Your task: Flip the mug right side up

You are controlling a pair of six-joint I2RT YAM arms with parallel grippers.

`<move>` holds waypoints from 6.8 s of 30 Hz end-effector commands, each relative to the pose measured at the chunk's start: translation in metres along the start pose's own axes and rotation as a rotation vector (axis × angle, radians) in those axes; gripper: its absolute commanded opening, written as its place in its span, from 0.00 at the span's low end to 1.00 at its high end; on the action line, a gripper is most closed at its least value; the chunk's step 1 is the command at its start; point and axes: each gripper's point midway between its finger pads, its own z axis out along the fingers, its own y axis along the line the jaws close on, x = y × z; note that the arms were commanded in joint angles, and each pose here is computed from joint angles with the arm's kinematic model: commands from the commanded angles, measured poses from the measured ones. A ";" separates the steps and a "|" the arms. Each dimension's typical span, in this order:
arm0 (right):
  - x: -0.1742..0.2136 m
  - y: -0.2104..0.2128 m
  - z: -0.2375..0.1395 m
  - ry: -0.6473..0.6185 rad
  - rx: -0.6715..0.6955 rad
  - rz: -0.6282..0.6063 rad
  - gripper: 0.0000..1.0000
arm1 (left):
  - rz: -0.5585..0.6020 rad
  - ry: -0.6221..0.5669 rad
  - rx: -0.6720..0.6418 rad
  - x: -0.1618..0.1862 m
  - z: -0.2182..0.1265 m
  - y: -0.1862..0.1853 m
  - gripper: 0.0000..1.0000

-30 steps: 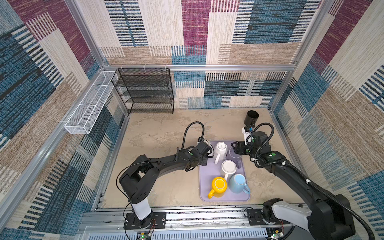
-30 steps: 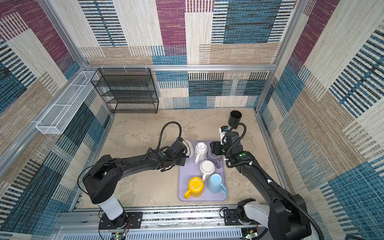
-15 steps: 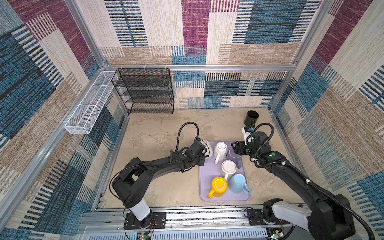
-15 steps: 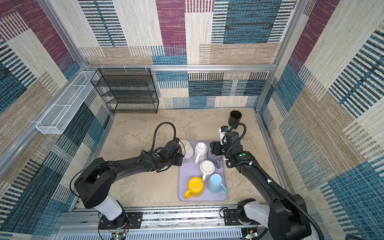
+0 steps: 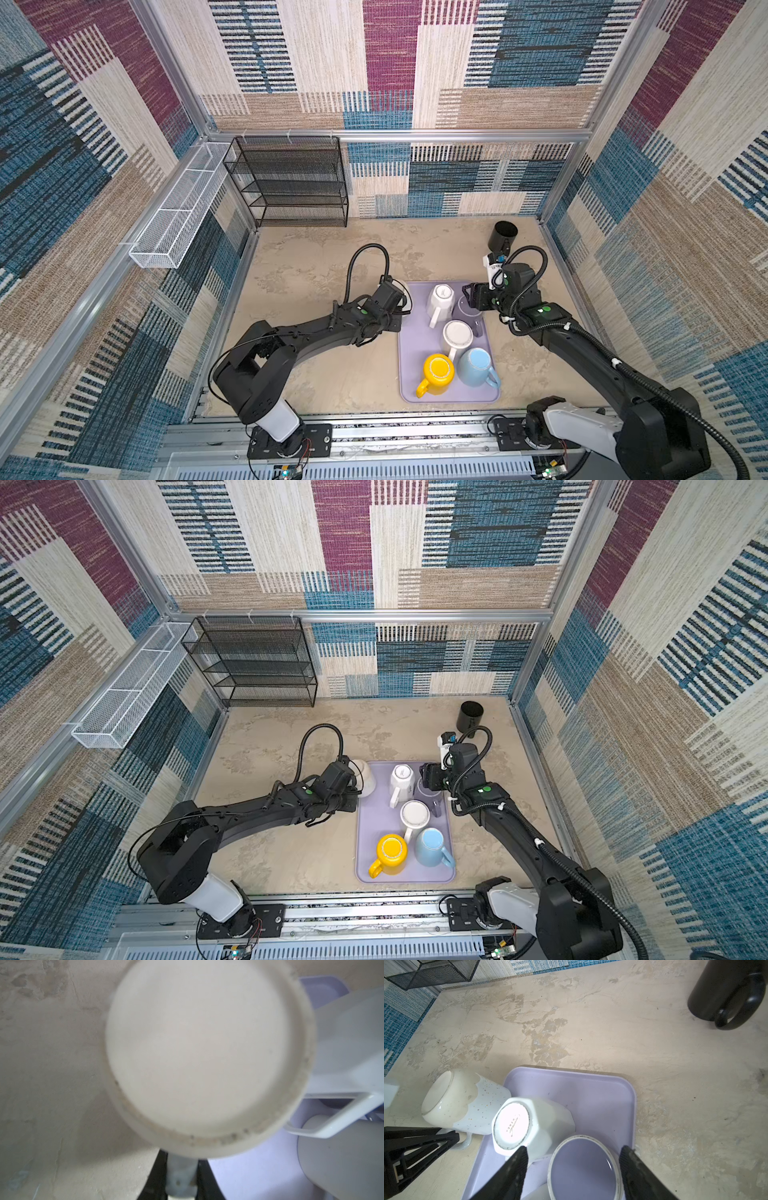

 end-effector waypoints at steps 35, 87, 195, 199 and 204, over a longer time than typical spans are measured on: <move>-0.012 0.060 -0.026 -0.068 -0.336 0.038 0.69 | -0.051 -0.218 0.310 -0.055 -0.077 -0.037 0.00; -0.009 0.184 -0.071 -0.112 -0.929 0.075 0.53 | -0.127 -0.518 0.864 -0.116 -0.179 -0.086 0.00; -0.055 0.222 -0.107 -0.371 -1.079 0.114 0.10 | -0.079 -0.630 1.070 -0.108 -0.229 -0.089 0.13; -0.054 0.221 -0.106 -0.370 -1.069 0.105 0.09 | -0.083 -0.634 1.071 -0.108 -0.229 -0.089 0.16; -0.051 0.219 -0.105 -0.364 -1.054 0.098 0.09 | -0.095 -0.642 1.078 -0.109 -0.230 -0.087 0.17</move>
